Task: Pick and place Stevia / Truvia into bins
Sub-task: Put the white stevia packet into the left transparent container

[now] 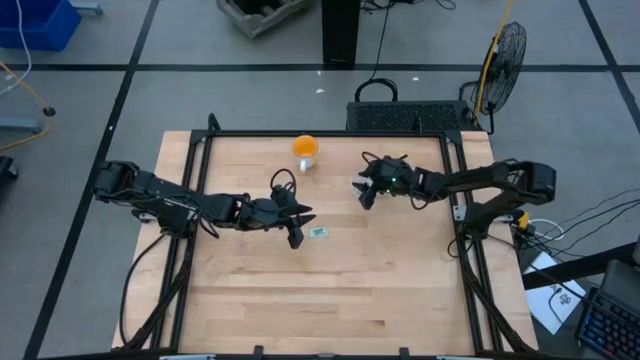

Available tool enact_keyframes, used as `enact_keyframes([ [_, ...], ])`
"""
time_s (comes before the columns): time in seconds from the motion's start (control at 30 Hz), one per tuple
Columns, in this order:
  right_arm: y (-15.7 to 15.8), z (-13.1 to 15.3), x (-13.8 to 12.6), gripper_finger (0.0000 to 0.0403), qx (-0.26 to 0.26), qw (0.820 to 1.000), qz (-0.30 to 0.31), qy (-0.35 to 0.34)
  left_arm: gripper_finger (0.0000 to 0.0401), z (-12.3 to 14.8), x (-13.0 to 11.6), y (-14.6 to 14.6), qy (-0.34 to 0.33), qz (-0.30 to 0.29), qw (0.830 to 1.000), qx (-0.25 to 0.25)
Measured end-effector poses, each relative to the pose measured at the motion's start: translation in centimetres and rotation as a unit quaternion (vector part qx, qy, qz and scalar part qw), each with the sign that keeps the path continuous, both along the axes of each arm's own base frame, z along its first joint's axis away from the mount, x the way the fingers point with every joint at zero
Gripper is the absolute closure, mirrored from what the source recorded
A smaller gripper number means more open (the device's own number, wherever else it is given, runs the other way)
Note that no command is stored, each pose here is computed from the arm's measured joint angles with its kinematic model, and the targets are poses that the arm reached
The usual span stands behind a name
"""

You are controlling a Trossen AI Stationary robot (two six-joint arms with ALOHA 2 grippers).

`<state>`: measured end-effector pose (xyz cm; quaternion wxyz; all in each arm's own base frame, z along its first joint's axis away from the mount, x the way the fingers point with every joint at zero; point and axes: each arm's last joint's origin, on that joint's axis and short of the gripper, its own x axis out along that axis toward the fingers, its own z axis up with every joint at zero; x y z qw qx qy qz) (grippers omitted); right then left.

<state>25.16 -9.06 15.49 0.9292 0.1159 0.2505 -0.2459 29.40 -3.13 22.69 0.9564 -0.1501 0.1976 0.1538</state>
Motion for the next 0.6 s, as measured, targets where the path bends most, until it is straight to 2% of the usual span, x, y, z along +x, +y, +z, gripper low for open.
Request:
enact_keyframes([
  [0.13, 0.6, 1.8, -0.3, 0.0215, 0.035, 0.996, 0.063, -0.05, 0.0281, 0.0, 0.0, -0.1, 0.0, -0.001, 1.0, 0.0],
  [0.27, 1.3, 2.9, -1.0, 0.0215, 0.088, 0.987, 0.117, -0.066, 0.0281, 0.0, -0.1, -0.4, 0.001, -0.007, 1.0, 0.0],
  [0.43, 2.9, 2.7, -1.9, 0.0216, 0.163, 0.969, 0.187, -0.025, 0.0281, -0.3, 0.0, -1.4, 0.006, -0.032, 0.999, 0.004],
  [0.6, 5.0, 0.5, -2.8, 0.0217, 0.18, 0.958, 0.222, 0.011, 0.0281, -1.8, 0.7, -2.4, 0.021, -0.053, 0.998, 0.002],
])
